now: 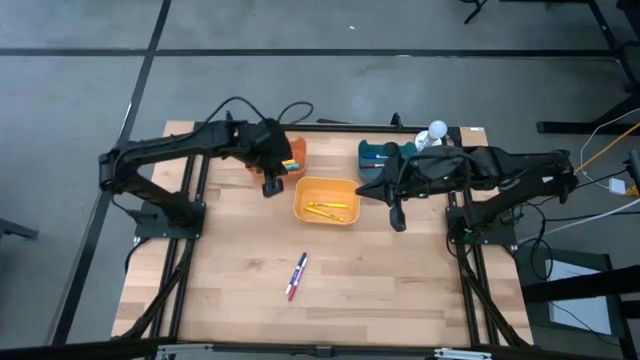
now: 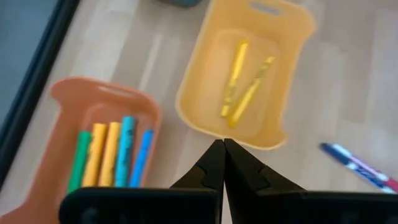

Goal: Pick & Place Markers
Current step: Put the blue marker pen into the blue bin

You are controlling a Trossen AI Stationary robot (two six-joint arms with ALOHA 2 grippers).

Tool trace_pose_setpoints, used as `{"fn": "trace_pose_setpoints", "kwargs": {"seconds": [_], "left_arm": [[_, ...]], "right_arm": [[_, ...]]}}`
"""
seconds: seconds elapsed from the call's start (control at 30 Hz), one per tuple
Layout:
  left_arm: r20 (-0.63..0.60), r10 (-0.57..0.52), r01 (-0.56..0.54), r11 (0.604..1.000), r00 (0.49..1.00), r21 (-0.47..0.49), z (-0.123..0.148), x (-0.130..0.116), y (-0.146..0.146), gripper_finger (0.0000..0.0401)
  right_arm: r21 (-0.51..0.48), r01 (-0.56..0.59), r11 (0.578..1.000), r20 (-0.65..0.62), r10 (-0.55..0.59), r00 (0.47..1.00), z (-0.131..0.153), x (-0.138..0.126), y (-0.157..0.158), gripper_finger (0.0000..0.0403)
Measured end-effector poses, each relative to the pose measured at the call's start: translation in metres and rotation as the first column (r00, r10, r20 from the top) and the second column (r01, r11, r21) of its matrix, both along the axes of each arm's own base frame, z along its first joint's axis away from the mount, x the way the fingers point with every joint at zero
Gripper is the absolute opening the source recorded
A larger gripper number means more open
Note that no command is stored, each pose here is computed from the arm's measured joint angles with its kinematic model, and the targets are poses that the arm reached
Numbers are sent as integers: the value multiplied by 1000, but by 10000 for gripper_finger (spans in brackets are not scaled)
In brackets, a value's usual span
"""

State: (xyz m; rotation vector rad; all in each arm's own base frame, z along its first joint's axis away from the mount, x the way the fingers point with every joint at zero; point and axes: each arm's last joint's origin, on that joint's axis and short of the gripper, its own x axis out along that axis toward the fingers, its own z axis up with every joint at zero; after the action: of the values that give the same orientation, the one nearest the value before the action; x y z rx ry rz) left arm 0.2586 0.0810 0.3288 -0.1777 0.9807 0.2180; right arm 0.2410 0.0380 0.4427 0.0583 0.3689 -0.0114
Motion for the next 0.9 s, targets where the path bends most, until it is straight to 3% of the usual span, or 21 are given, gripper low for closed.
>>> {"fn": "trace_pose_setpoints", "kwargs": {"seconds": [0.57,0.9], "left_arm": [[41,-27,27,999,999,-17,8,6,-69,2],[172,-28,35,999,985,-39,16,15,-88,1]], "right_arm": [[-41,-8,999,16,8,1000,16,-50,-9,1],[-86,-42,995,18,44,999,12,-72,-12,0]]}}
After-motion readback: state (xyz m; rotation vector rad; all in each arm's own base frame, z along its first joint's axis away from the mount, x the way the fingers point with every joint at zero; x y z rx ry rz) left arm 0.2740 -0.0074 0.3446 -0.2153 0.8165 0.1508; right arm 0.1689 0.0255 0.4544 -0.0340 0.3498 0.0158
